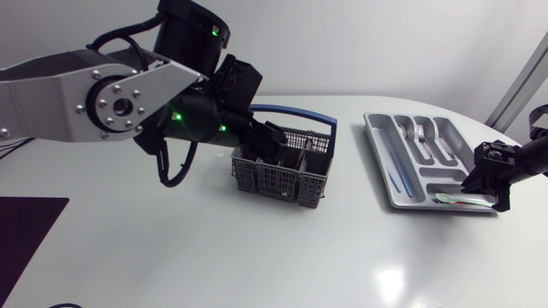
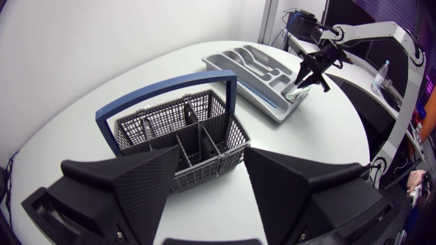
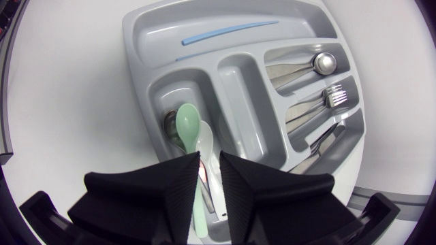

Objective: Unload the cutlery basket into the drawer organizer.

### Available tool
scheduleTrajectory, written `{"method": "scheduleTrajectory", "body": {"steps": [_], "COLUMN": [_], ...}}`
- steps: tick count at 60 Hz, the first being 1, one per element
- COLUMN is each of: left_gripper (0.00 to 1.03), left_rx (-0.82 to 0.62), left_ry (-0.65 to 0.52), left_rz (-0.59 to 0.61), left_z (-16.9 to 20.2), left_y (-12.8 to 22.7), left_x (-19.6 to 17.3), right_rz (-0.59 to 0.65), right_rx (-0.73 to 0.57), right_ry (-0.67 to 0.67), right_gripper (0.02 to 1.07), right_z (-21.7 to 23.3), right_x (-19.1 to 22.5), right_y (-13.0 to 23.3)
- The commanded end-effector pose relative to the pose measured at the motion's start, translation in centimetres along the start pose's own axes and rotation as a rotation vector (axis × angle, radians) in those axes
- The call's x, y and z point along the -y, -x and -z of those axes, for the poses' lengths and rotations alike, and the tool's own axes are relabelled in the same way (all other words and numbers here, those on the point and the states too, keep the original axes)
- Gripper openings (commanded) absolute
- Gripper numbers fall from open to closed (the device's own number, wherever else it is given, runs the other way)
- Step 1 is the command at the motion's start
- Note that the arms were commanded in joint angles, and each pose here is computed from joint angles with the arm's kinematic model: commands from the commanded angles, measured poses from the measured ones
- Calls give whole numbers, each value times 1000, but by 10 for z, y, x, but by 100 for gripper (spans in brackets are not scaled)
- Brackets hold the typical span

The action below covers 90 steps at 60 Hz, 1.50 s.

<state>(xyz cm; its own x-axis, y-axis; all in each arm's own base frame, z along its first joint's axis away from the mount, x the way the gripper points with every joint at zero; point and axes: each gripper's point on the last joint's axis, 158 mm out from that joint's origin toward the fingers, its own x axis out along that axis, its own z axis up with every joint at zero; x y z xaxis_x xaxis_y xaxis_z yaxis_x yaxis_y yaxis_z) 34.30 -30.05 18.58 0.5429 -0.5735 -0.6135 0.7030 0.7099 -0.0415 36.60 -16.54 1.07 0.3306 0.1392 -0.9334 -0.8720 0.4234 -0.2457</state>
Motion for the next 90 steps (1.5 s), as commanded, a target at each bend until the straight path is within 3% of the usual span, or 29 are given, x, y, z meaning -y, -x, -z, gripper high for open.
{"method": "scheduleTrajectory", "body": {"steps": [1,6,10,20,36,57,79,90], "left_gripper": [67,67,67,67,67,67,67,67], "left_rx": [-9,-4,-3,-10,-15,-17,-25,-28], "left_ry": [-29,-37,-42,-42,-42,-48,-47,-48], "left_rz": [-1,0,2,4,5,9,11,10], "left_z": [8,8,9,14,17,18,23,25], "left_y": [1,0,0,-3,-4,-5,-7,-7], "left_x": [1,2,3,3,4,9,10,9], "right_rz": [-3,10,36,24,20,-31,-84,-25], "right_rx": [-6,-7,-45,-138,-165,-137,-137,-154], "right_ry": [31,20,-4,-63,-107,-128,-140,-140], "right_gripper": [32,47,53,53,53,53,46,46], "right_z": [-1,-1,7,39,70,71,77,85], "right_x": [1,6,14,25,26,14,-10,6], "right_y": [-4,-2,-3,-14,-13,9,3,-6]}}
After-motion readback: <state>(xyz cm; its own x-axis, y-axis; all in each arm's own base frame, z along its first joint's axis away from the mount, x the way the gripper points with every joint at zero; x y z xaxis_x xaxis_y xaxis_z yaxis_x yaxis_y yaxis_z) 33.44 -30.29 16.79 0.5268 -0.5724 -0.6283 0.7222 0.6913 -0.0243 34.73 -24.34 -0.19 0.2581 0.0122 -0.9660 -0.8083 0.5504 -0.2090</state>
